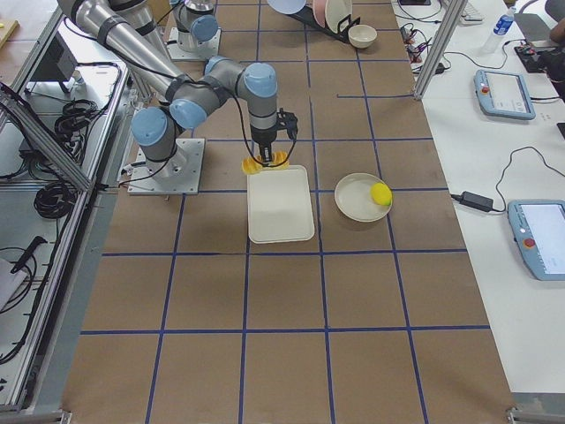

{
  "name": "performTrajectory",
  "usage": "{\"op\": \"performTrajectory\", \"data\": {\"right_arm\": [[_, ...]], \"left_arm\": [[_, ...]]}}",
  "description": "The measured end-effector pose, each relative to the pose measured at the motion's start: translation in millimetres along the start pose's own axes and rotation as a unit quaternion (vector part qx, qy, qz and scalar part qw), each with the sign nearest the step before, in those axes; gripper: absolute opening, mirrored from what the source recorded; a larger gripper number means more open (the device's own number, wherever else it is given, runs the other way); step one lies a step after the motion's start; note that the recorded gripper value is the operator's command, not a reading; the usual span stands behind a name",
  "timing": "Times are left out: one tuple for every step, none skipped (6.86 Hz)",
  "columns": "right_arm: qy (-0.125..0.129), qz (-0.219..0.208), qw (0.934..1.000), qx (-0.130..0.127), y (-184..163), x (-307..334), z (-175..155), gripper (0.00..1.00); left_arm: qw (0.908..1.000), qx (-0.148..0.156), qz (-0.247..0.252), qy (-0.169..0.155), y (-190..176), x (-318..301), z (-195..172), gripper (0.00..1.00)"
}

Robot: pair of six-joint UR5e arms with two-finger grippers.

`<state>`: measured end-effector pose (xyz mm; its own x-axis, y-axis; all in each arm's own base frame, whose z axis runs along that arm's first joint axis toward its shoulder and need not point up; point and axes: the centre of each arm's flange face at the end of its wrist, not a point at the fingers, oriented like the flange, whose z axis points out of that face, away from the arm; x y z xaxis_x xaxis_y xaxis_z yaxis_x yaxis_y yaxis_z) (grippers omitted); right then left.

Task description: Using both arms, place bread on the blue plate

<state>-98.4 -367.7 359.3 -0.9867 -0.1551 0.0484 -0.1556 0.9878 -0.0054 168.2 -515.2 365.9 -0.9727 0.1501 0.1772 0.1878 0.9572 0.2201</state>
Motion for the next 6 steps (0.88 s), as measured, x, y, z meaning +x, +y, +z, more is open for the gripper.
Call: {"op": "performTrajectory", "data": {"right_arm": [[-0.011,0.001,0.9999,0.005,8,-10,-40,0.11],[-0.029,0.01,0.9995,0.012,11,-17,-83,0.12],[-0.039,0.025,0.9987,0.018,10,-23,-119,0.13],[-0.038,0.042,0.998,0.028,3,-29,-148,0.14],[-0.035,0.059,0.997,0.036,-6,-41,-171,0.14],[-0.036,0.078,0.9955,0.04,-17,-61,-192,0.14]], "left_arm": [[1.0,-0.002,-0.003,-0.004,-9,46,2,0.12],[1.0,-0.002,-0.005,-0.003,-22,94,6,0.12],[1.0,-0.003,-0.008,0.002,-37,140,15,0.12],[0.9999,-0.001,-0.015,0.007,-52,184,24,0.13],[0.9998,0.007,-0.017,0.006,-65,216,33,0.13],[0.9999,0.013,-0.01,0.003,-80,237,44,0.14]]}}
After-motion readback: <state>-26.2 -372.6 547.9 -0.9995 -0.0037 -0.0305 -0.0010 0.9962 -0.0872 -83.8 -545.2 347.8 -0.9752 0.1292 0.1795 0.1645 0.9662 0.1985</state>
